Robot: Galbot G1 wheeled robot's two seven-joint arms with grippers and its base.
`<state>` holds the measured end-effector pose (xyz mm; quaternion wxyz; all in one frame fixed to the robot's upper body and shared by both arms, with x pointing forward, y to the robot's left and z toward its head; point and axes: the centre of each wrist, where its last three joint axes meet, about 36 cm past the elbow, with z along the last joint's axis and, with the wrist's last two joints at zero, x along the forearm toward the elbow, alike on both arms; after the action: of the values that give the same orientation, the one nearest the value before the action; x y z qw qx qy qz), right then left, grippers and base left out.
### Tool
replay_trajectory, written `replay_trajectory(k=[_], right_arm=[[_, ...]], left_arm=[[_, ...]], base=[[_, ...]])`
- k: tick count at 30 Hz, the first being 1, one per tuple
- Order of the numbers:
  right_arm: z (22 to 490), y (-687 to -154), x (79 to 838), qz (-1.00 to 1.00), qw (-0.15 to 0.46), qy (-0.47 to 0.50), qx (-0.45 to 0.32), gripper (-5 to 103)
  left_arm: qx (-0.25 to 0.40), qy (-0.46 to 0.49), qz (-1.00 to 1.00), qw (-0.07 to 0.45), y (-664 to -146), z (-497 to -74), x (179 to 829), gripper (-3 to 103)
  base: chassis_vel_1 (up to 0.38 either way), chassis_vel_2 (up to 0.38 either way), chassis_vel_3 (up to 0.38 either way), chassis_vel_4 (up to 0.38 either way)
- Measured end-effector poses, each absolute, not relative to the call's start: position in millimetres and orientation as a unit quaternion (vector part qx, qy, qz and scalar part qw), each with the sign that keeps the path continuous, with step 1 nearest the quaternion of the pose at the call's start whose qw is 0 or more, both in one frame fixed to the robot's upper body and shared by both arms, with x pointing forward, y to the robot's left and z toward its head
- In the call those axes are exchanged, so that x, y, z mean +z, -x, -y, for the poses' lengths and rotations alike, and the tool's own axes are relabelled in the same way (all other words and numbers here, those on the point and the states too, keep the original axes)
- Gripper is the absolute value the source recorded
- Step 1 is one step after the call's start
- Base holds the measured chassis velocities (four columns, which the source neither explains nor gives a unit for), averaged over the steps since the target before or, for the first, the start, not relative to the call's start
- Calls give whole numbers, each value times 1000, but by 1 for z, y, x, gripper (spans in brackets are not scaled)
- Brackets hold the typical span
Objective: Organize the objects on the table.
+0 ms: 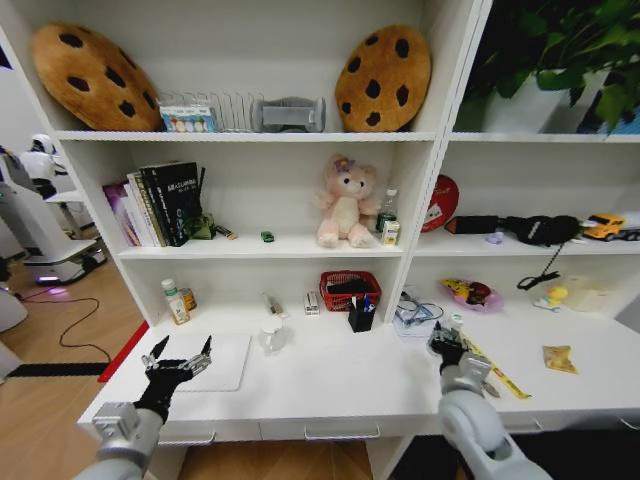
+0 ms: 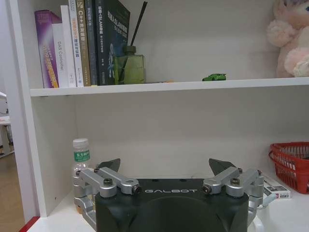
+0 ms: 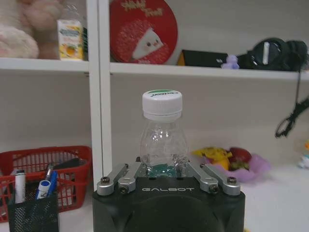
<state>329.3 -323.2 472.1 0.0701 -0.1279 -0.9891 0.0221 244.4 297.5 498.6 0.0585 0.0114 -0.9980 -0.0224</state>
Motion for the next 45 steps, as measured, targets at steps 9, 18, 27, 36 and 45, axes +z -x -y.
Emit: replay_trajectory(k=[9, 18, 27, 36, 45], right_arm=[[355, -317, 477, 992, 64, 75, 84, 25], [349, -315, 475, 992, 58, 78, 75, 25], [336, -314, 472, 992, 53, 76, 81, 25], [308, -300, 488, 990, 76, 101, 55, 25], [241, -263, 533, 954, 212, 175, -118, 25]], left_arm=[[-22, -11, 998, 59, -244, -297, 499, 100], [-22, -11, 998, 59, -244, -297, 499, 100], [-22, -11, 998, 59, -244, -297, 499, 100], [-22, -11, 998, 59, -244, -297, 499, 100], [-23, -11, 998, 59, -244, -298, 499, 100]], base=[[0, 0, 0, 0], [-86, -81, 89, 107], [-237, -224, 219, 227], [-232, -228, 238, 193], [35, -2, -14, -2]])
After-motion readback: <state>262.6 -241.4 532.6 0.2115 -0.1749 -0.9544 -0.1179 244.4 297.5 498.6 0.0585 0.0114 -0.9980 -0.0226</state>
